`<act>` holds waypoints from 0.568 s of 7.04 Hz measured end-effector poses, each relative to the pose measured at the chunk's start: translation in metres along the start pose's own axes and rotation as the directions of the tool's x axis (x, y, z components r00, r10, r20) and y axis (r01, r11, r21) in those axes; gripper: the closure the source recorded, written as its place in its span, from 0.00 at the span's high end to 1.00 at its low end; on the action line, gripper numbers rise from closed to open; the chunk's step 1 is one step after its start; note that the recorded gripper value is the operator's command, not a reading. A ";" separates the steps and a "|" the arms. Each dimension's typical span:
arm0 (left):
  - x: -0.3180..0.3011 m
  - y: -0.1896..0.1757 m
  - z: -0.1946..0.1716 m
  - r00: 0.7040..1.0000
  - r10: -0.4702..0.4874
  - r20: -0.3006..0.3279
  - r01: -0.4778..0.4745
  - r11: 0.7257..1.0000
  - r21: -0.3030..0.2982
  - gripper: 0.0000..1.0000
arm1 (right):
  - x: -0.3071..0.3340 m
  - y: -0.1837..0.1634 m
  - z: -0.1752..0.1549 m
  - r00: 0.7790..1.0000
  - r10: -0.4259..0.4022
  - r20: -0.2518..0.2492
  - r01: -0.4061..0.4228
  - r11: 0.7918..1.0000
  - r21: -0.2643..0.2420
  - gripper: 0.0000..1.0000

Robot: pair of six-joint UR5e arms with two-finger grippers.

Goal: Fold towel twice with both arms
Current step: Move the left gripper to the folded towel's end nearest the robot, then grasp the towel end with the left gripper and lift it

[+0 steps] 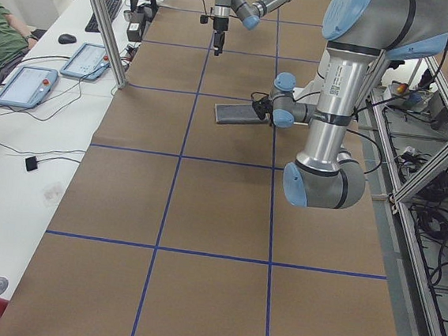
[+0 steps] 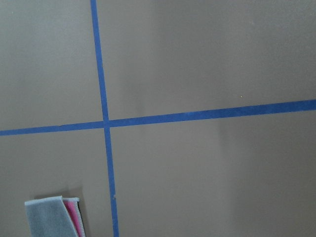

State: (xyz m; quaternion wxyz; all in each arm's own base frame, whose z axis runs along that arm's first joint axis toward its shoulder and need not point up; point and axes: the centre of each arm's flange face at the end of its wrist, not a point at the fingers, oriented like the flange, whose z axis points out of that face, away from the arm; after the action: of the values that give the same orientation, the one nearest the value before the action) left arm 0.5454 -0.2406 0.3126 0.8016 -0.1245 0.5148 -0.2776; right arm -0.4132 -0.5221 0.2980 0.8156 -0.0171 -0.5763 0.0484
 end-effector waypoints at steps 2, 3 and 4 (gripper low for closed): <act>0.001 0.001 0.000 1.000 0.000 -0.001 0.000 1.000 -0.002 0.09 | 0.002 -0.001 0.002 1.000 0.003 -0.003 -0.003 1.000 -0.002 1.00; 0.001 0.001 0.000 1.000 0.000 -0.001 0.000 1.000 -0.003 0.01 | 0.004 -0.002 0.003 1.000 0.005 -0.007 -0.005 1.000 -0.003 1.00; 0.002 0.001 -0.002 1.000 -0.009 -0.003 0.009 1.000 -0.003 0.00 | 0.005 -0.002 0.005 1.000 0.005 -0.009 -0.005 1.000 -0.003 1.00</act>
State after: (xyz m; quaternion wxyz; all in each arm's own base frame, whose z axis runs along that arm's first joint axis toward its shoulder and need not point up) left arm 0.5444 -0.2408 0.3102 0.7993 -0.1275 0.5158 -0.2809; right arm -0.4159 -0.5242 0.3042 0.8180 -0.0202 -0.5727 0.0495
